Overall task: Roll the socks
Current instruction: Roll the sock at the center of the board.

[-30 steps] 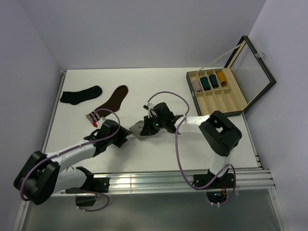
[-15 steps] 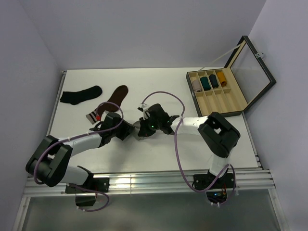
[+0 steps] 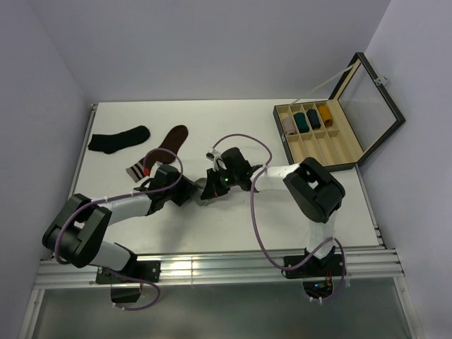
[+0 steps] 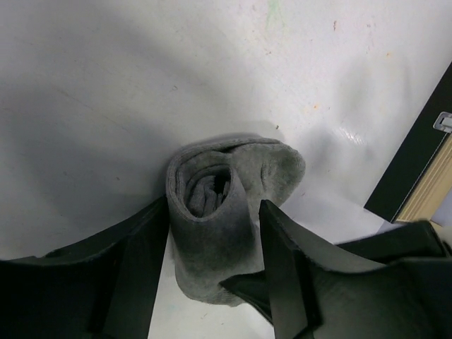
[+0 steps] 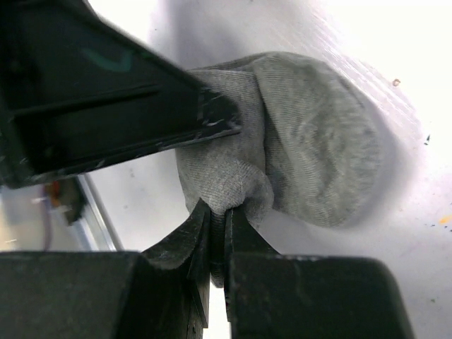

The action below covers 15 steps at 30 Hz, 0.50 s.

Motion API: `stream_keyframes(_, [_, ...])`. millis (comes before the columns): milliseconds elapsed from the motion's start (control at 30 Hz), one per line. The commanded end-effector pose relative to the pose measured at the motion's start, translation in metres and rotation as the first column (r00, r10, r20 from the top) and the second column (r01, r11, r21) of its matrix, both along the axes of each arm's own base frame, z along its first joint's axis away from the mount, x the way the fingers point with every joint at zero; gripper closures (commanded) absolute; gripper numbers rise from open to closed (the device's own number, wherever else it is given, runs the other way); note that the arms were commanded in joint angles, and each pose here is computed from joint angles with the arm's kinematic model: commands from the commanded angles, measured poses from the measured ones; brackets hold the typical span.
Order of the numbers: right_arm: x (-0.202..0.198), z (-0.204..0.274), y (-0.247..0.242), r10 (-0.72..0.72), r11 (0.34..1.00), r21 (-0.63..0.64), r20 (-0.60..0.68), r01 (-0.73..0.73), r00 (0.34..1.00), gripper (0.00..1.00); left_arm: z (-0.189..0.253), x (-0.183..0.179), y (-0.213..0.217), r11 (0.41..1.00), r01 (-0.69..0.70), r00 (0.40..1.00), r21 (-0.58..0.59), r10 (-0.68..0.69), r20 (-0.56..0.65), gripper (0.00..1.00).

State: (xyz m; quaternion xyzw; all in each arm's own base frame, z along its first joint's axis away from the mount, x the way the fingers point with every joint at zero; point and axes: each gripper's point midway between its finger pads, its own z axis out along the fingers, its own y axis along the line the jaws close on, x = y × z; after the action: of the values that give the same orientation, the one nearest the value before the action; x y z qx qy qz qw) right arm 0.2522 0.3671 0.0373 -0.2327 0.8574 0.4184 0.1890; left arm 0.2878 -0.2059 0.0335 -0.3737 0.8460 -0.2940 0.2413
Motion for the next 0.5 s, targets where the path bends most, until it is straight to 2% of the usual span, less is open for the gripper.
stream_keyframes(0, [-0.006,-0.015,-0.002,-0.006,1.0,-0.001,-0.151,0.006,0.988,0.97,0.0,-0.003,0.005,0.998,0.036,0.999,0.046,-0.037,0.036,0.4])
stream_keyframes(233, [-0.004,-0.032,-0.008,-0.036,0.999,-0.003,-0.299,0.037,0.954,0.97,0.002,-0.011,0.006,0.996,0.082,0.993,0.044,-0.086,0.084,0.39])
stream_keyframes(400, [-0.002,-0.037,-0.011,-0.049,0.999,-0.016,-0.333,0.046,0.942,0.97,-0.009,-0.02,0.01,0.997,0.069,0.996,0.032,-0.071,0.06,0.42])
stream_keyframes(467, [0.0,-0.037,-0.01,-0.053,0.999,-0.021,-0.337,0.048,0.94,0.97,-0.013,-0.02,0.012,0.997,0.062,0.997,0.042,-0.064,0.047,0.47])
